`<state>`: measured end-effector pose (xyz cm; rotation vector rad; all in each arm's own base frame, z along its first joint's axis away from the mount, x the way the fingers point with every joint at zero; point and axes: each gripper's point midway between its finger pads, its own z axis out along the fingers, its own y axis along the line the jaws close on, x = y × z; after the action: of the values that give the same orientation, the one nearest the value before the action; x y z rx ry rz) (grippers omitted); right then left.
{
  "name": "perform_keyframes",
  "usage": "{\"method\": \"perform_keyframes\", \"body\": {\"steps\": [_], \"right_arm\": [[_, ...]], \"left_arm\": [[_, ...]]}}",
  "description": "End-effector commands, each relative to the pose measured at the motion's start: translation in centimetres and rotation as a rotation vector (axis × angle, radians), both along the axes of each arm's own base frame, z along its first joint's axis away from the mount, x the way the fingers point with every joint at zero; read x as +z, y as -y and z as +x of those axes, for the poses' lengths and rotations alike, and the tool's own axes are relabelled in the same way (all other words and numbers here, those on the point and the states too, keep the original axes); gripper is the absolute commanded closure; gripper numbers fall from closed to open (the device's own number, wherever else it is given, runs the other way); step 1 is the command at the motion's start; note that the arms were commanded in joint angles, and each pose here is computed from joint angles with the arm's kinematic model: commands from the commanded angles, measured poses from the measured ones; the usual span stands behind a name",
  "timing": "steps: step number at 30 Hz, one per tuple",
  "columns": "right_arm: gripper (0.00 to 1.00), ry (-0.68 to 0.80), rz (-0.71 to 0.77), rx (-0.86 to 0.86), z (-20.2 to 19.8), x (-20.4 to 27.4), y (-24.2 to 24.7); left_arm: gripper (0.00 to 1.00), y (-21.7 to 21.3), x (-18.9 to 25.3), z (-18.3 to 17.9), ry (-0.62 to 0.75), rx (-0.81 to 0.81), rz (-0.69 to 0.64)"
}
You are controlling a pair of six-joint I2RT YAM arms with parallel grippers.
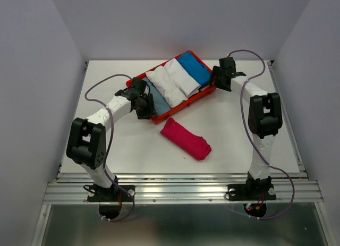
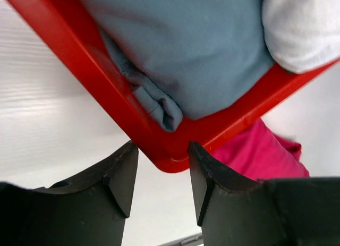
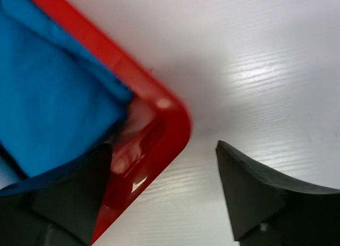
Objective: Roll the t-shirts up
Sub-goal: Move the bin to the center of the board, then pick up the T-shirt from the center of the board.
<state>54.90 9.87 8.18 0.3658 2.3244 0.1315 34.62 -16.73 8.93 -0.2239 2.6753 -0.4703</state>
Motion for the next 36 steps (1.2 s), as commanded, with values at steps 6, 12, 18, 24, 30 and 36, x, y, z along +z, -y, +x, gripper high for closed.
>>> {"method": "perform_keyframes", "body": {"steps": [6, 12, 18, 24, 30, 36], "right_arm": [[0.0, 0.06, 0.026, 0.041, -3.3, 6.7, -0.6], [0.0, 0.064, 0.14, 0.049, -10.1, 9.9, -0.9], [0.0, -0.054, 0.345, 0.03, -20.3, 6.2, -2.0], [0.0, -0.193, 0.445, 0.018, -29.2, 3.0, -5.5], [0.02, -0.294, 0.576, -0.054, -33.9, 0.5, -8.3], [0.03, -0.363, 0.607, -0.121, -36.4, -2.8, -9.7]], "left_arm": [[0.45, 2.5, 4.9, -1.7, 0.088, -0.027, -0.046], [0.37, 1.0, 6.8, -3.8, 0.122, -0.014, -0.027], [0.37, -0.3, 8.6, -5.7, 0.168, 0.015, -0.036], [0.41, -1.0, 10.2, -6.0, 0.238, 0.06, -0.051], [0.43, -1.8, 10.8, -5.7, 0.258, 0.106, -0.029], [0.42, -1.8, 11.4, -5.5, 0.272, 0.099, -0.027]]}}
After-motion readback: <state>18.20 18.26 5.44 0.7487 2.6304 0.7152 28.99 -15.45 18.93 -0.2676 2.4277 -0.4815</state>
